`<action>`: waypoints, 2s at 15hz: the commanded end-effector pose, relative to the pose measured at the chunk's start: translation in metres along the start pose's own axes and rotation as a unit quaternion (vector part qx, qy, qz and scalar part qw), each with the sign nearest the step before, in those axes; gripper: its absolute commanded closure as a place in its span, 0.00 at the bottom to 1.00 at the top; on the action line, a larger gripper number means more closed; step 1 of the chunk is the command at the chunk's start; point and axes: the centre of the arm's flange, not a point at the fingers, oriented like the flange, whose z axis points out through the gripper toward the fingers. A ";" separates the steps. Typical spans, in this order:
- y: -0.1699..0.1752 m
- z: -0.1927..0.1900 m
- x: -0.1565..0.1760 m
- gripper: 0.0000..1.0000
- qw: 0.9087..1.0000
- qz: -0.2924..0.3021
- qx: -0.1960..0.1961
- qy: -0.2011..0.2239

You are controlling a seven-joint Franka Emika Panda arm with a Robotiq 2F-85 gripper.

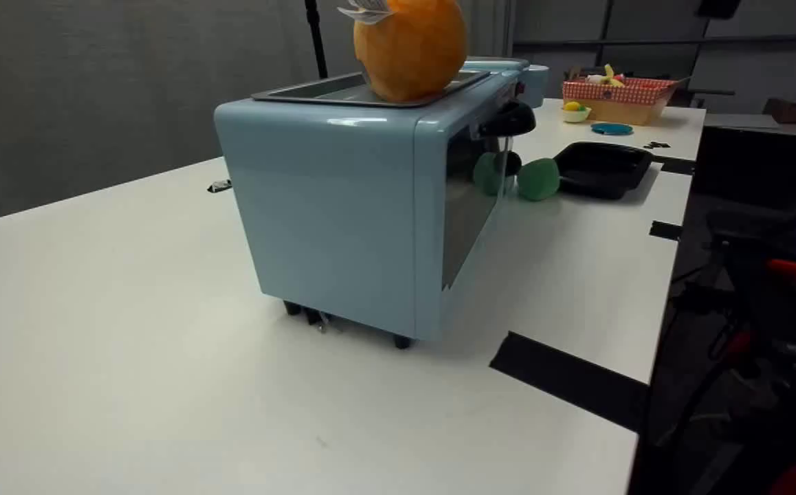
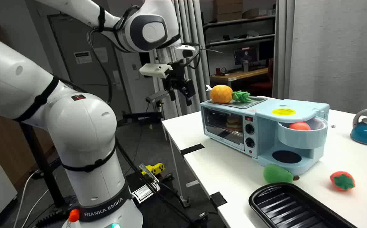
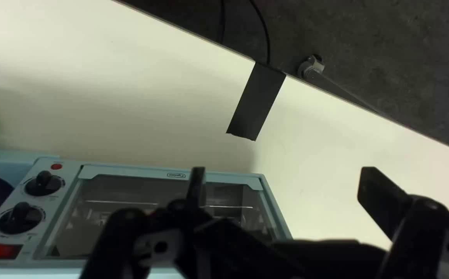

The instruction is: Flick the switch on the 3 in 1 breakfast machine

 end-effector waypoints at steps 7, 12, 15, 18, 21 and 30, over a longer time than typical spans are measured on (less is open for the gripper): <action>0.000 0.002 0.001 0.00 1.000 0.000 0.000 -0.003; 0.000 0.002 0.001 0.00 1.000 0.000 0.000 -0.004; 0.000 0.002 0.001 0.00 1.000 0.000 0.000 -0.004; 0.003 0.002 0.001 0.00 1.000 0.004 0.002 -0.014; 0.014 0.002 0.000 0.00 0.999 0.010 -0.005 -0.032; 0.078 -0.002 -0.009 0.00 0.995 0.054 -0.045 -0.076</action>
